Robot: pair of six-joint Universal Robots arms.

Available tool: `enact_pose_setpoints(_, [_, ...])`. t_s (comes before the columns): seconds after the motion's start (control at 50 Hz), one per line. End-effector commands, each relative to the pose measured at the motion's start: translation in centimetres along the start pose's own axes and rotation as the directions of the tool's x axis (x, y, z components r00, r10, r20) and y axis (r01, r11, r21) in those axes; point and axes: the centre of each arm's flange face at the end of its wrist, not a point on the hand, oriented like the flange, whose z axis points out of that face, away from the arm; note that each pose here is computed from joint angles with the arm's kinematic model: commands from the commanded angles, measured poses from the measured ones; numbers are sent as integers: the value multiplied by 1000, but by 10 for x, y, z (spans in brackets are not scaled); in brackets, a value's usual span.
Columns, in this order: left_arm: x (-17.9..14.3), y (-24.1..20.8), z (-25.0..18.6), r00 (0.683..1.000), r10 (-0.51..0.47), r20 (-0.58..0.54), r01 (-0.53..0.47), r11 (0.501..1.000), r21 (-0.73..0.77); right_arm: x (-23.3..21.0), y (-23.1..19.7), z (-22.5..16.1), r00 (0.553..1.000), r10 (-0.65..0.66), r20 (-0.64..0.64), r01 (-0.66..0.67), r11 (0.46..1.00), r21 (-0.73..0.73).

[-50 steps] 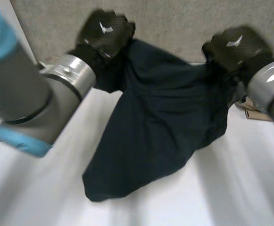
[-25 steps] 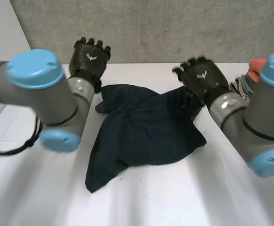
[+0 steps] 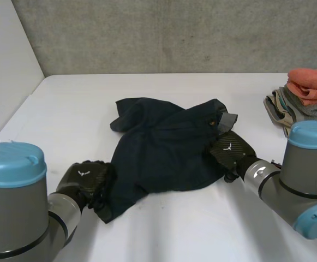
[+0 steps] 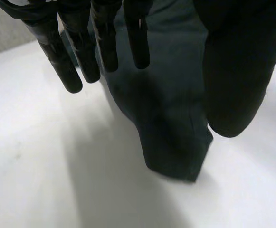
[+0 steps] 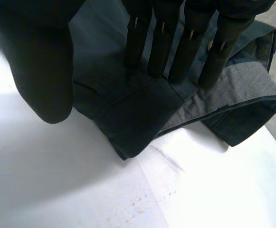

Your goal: Fold the laundry.

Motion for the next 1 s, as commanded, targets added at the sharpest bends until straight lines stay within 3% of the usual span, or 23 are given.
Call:
enact_pose_setpoints(0.02, [3,13,14,1000,13,-2,-13,999,-36,1,6,17,1000,-10,-27,10,1000,19])
enact_pose_setpoints(0.3, [2,11,50,997,6,82,-13,997,74,9,-1,2,997,2,-76,-1,1000,20])
enact_pose_setpoints(0.44, [5,-9,44,995,42,93,-55,988,141,30,-23,-14,989,-12,-148,18,999,43])
enact_pose_setpoints(0.6, [8,-71,-14,981,157,118,-190,910,368,63,-68,-59,981,-10,-195,17,999,34])
enact_pose_setpoints(0.72, [8,-89,-51,958,253,136,-287,878,384,82,-107,-113,985,2,-173,-7,1000,-25])
enact_pose_setpoints(0.8, [7,-122,-92,954,258,154,-301,822,484,97,-139,-150,974,-16,-227,22,999,24])
enact_pose_setpoints(0.88, [9,-142,-106,958,251,141,-286,779,558,96,-147,-163,969,-46,-244,58,998,40])
enact_pose_setpoints(0.94, [17,-139,-88,952,289,101,-297,791,534,91,-135,-154,976,-47,-213,48,999,1])
enact_pose_setpoints(1.0, [26,-121,-47,941,332,68,-328,838,437,79,-113,-127,990,-38,-133,27,996,-83])
